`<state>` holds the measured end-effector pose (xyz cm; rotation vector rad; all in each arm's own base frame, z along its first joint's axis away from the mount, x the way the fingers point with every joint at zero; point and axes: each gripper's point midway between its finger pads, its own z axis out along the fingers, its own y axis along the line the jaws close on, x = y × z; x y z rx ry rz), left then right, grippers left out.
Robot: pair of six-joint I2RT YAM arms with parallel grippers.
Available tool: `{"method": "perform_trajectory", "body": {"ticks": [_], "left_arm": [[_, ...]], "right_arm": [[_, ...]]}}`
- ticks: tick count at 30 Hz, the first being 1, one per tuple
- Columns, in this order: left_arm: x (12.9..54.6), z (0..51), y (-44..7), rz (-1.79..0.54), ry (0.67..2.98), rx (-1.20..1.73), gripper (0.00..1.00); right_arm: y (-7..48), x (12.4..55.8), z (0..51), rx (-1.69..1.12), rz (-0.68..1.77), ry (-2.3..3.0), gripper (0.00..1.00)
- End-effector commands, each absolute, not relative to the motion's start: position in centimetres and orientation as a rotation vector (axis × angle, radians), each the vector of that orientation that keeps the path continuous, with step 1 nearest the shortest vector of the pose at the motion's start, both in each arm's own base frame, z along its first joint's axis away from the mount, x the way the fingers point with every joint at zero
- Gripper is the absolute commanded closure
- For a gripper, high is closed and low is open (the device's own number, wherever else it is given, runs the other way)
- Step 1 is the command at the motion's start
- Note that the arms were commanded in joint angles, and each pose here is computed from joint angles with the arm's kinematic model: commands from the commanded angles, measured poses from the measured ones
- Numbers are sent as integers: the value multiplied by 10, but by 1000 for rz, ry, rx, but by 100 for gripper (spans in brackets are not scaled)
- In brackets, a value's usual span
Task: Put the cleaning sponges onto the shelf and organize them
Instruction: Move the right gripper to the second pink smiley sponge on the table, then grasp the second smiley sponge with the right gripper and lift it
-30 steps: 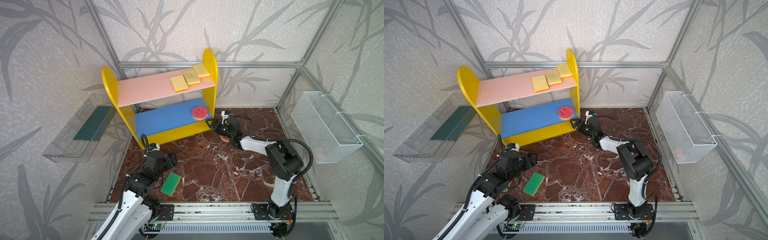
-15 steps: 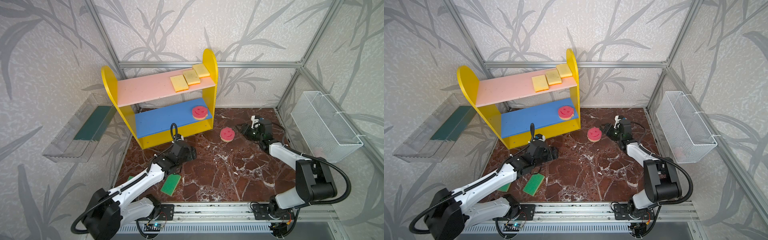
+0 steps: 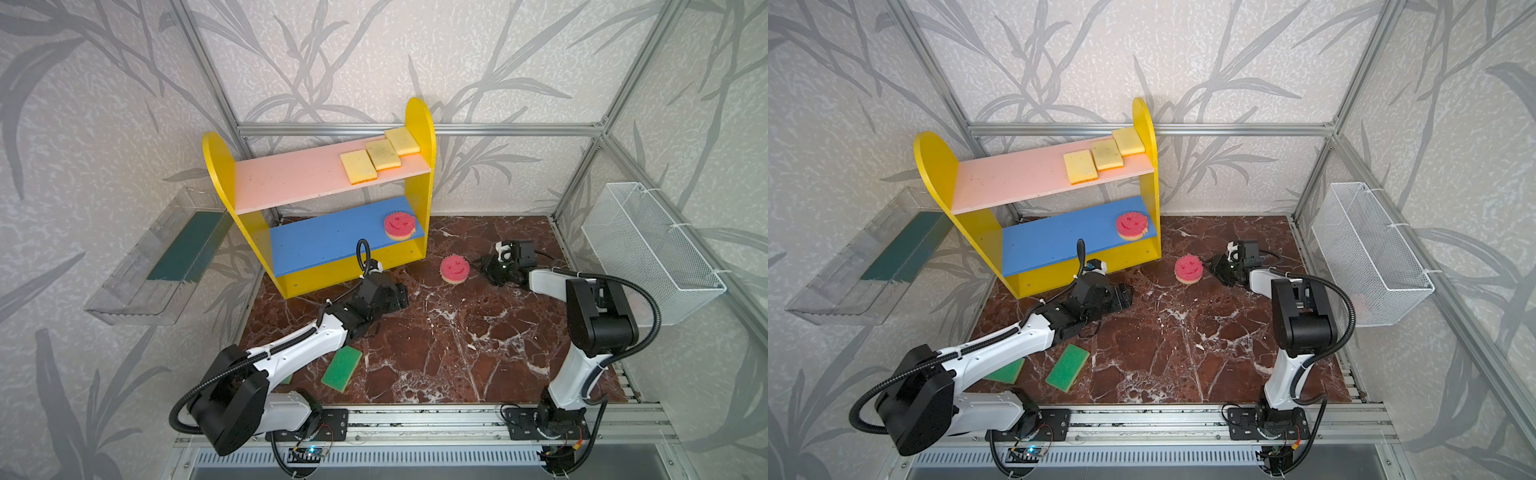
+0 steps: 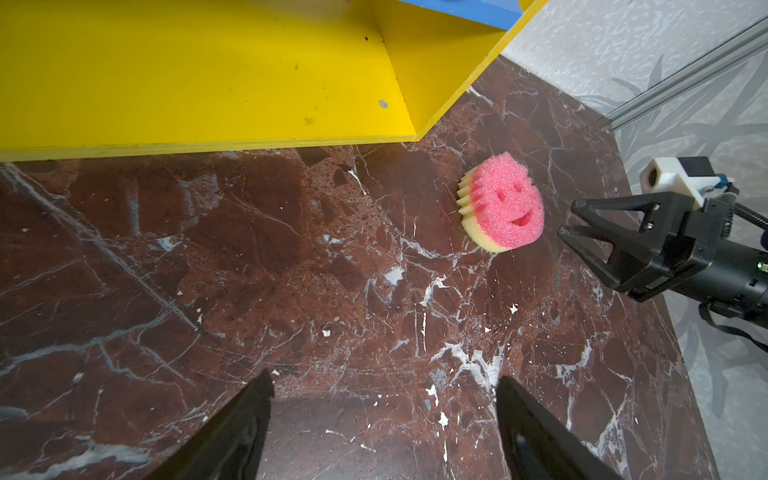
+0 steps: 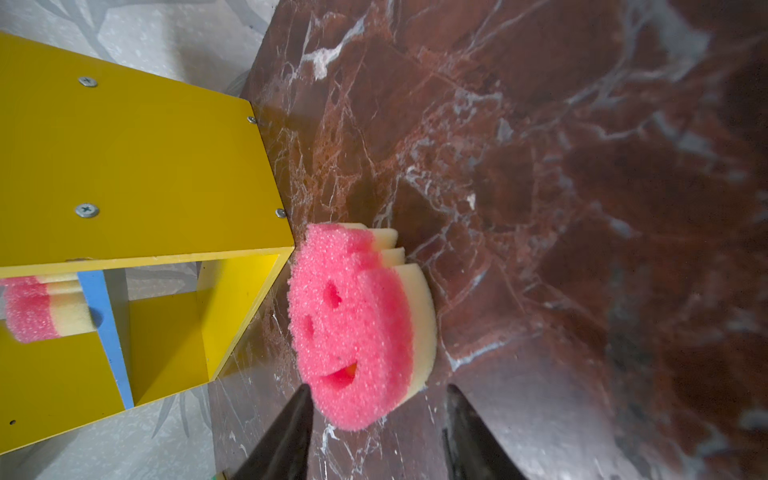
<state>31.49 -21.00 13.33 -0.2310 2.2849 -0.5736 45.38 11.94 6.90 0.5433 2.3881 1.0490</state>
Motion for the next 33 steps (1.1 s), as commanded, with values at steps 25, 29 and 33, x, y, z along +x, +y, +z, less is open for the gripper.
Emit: {"method": "perform_trajectory", "body": {"ticks": [25,29,33], "left_arm": [[309,111,-188,-610,2285,-319,13],[305,117,-177,-626,2273,-347,13],[298,128,-164,-619,2254,-364,13]], "right_arm": [[146,453,42,465,1044,2506,87],[150,446,57,476,1101,2464,92],[156,432,78,453,1155,2423,95]]}}
